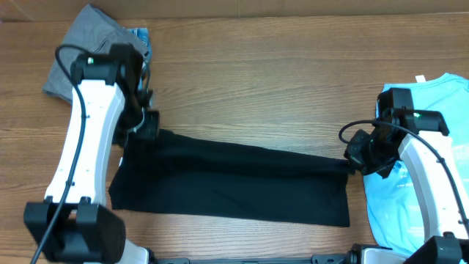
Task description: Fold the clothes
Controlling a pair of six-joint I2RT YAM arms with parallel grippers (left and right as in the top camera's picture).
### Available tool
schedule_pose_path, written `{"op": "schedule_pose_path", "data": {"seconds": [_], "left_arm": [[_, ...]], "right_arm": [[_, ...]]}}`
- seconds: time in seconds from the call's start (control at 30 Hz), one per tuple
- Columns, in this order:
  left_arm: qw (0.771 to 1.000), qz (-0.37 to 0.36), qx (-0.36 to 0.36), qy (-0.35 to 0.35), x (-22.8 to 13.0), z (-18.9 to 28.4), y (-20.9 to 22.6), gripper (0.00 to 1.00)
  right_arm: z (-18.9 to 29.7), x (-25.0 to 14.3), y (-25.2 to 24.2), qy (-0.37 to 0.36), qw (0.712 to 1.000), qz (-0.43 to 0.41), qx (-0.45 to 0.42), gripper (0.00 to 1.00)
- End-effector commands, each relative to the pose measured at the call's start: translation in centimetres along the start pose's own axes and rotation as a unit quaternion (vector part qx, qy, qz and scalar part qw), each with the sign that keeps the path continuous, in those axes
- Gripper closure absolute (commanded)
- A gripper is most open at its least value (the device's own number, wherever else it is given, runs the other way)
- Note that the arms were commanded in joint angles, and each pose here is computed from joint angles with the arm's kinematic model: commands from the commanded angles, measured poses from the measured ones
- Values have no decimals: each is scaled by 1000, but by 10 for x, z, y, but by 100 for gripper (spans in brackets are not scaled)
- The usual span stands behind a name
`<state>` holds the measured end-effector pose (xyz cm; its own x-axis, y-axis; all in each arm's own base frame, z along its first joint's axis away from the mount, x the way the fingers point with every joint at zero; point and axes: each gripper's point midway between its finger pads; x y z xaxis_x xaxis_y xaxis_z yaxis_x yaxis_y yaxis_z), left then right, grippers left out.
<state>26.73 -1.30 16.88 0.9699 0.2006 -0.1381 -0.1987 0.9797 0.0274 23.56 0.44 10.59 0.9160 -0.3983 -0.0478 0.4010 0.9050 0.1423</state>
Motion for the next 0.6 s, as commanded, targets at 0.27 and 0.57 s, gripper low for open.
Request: {"op": "schedule_pose_path", "data": {"seconds": [0.27, 0.57], "left_arm": [[1000, 18, 4, 21, -14, -67, 4, 96], [998, 35, 57, -19, 3, -71, 23, 93]], "right_arm": [[-11, -21, -11, 35, 999, -9, -16, 96], [-27, -41, -10, 73, 997, -15, -1, 96]]}}
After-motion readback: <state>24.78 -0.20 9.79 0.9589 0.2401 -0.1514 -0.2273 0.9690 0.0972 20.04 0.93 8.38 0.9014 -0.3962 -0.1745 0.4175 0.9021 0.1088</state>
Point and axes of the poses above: each gripper's point midway between its finger pads, its own z axis back along the fingers, its own y axis along the line the jaws close on, x = y × z, and after that the axes turned 11 degrees about z, right-handed
